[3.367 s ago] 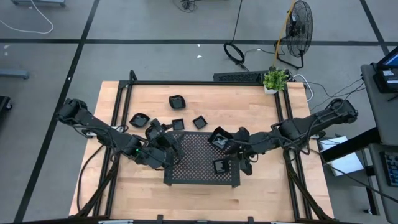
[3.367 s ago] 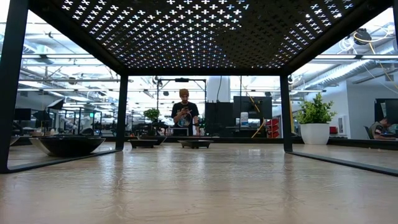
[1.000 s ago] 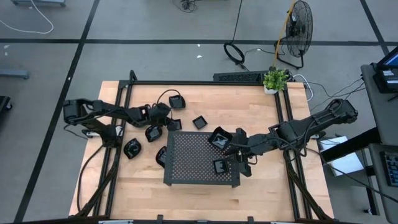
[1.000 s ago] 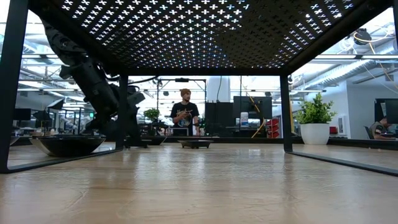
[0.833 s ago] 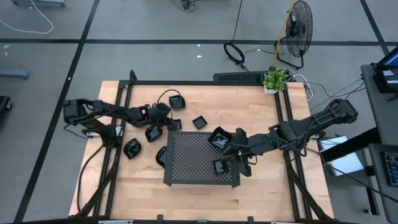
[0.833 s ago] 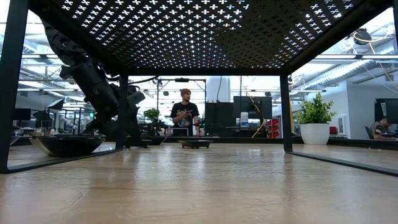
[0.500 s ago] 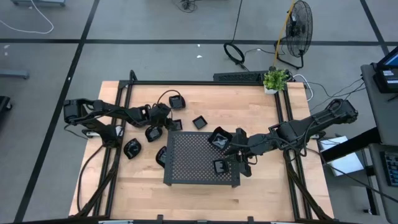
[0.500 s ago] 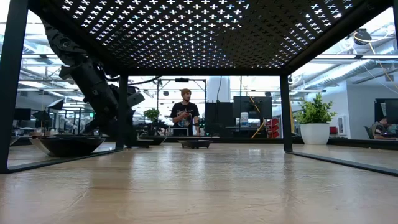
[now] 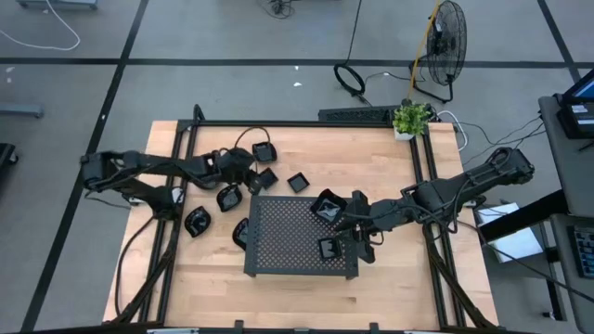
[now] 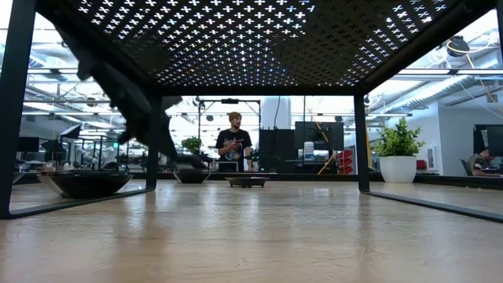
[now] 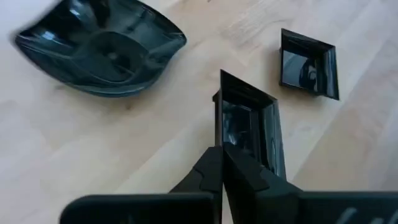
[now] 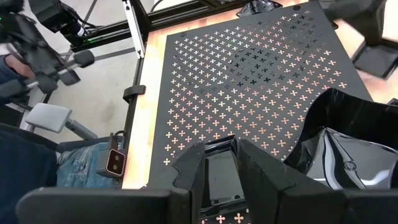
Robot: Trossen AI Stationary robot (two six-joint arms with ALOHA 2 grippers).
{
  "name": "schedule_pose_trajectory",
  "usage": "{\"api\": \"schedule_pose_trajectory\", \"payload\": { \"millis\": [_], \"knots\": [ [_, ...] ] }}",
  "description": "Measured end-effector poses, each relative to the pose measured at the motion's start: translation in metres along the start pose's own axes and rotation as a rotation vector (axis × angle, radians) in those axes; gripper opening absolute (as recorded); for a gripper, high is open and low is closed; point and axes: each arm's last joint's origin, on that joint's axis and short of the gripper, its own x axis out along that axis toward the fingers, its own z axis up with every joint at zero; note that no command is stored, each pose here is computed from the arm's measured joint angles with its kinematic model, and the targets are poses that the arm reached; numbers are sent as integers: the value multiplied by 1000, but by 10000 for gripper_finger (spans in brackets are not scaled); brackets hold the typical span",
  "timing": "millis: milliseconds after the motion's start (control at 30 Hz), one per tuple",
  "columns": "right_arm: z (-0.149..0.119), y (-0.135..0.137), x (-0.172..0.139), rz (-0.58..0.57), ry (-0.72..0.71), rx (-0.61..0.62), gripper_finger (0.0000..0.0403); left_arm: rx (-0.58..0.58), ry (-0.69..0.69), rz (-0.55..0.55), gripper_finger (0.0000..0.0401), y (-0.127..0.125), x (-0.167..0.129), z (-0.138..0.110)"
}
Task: Pick & Place Mini shaped plates
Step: Stack the black square plate on top of the black square plates on the shelf
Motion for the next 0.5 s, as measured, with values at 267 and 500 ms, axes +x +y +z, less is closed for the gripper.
{"api": "schedule_pose_trajectory", "payload": {
  "millis": [267, 500],
  "knots": [
    [1, 1, 0, 5, -15, -6, 86, 67, -103, 14, 5, -13, -50, 29],
    [9, 1, 2, -52, -148, -114, 86, 165, -291, -96, 8, -36, -102, 51]
  ]
}}
